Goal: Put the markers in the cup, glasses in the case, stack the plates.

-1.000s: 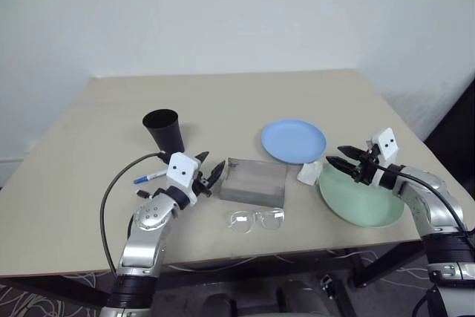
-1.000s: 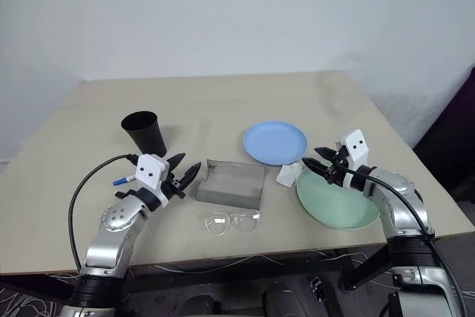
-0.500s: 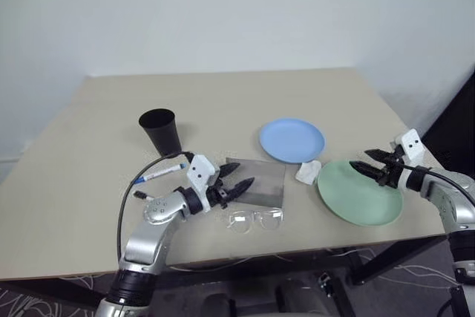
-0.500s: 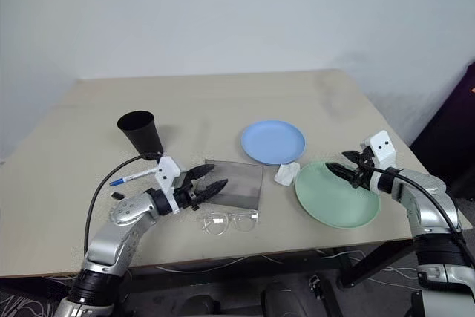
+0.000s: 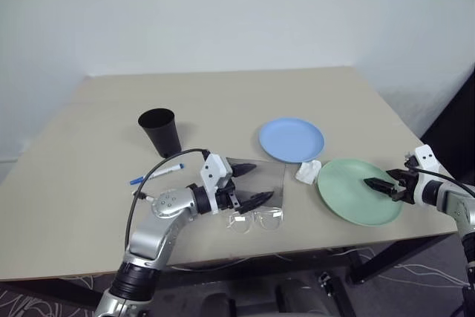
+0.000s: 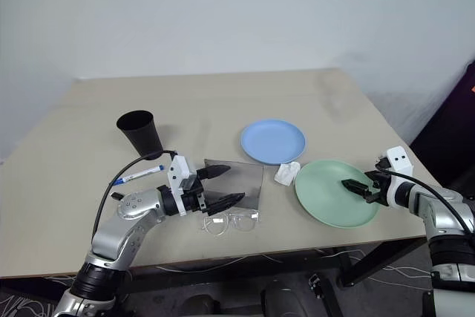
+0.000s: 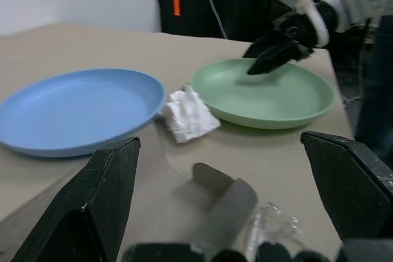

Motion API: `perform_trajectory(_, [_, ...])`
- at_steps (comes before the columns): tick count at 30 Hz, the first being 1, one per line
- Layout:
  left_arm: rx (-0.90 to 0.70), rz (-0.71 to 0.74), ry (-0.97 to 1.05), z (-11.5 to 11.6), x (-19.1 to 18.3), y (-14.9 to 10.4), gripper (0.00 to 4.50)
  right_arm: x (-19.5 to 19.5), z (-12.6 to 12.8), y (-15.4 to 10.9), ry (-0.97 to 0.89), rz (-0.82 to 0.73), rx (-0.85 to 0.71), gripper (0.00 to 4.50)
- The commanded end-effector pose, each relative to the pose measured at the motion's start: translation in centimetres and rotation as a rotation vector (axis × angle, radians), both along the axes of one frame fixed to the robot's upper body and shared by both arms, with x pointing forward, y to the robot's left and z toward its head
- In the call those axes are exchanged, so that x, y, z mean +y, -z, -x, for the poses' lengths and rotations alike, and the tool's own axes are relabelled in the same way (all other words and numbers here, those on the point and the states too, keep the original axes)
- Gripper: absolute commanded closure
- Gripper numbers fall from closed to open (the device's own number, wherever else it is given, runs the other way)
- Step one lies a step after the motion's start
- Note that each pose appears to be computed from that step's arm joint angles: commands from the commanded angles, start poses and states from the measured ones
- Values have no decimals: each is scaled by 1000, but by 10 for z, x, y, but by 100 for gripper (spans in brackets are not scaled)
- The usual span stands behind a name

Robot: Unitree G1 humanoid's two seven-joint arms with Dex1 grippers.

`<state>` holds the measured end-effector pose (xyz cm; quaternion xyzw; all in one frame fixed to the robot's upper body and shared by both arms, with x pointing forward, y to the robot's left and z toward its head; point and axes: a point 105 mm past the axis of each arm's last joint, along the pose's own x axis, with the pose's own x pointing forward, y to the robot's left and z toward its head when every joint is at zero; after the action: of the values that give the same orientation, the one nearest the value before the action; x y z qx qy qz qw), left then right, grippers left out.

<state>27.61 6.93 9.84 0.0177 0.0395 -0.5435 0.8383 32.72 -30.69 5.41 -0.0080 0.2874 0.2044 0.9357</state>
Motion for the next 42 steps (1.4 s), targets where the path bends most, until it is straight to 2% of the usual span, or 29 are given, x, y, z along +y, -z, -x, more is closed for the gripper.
perform_trajectory(1, [-62,12,33,0,-6,-16,5,-10,-13,-16,50,9,-47,0])
perform_trajectory(10, [-66,1,27,0,-7,-13,5,-18,-19,-11,96,-33,-16,0])
perform_trajectory(13, [-63,-1,23,0,-6,-11,2,-18,-19,-9,95,-35,-9,59])
perform_trajectory(19, [-55,-3,15,2,-6,-7,2,-18,-19,-6,97,-35,1,268])
perform_trajectory(28, [-61,-16,14,0,-7,-4,2,-15,-21,-5,86,-50,5,268])
perform_trajectory(34, [-66,-22,15,-1,-7,-3,2,-11,-23,-7,69,-63,-2,449])
perform_trajectory(42, [-71,-25,10,-1,-8,-2,2,-4,-25,-12,44,-136,-7,449])
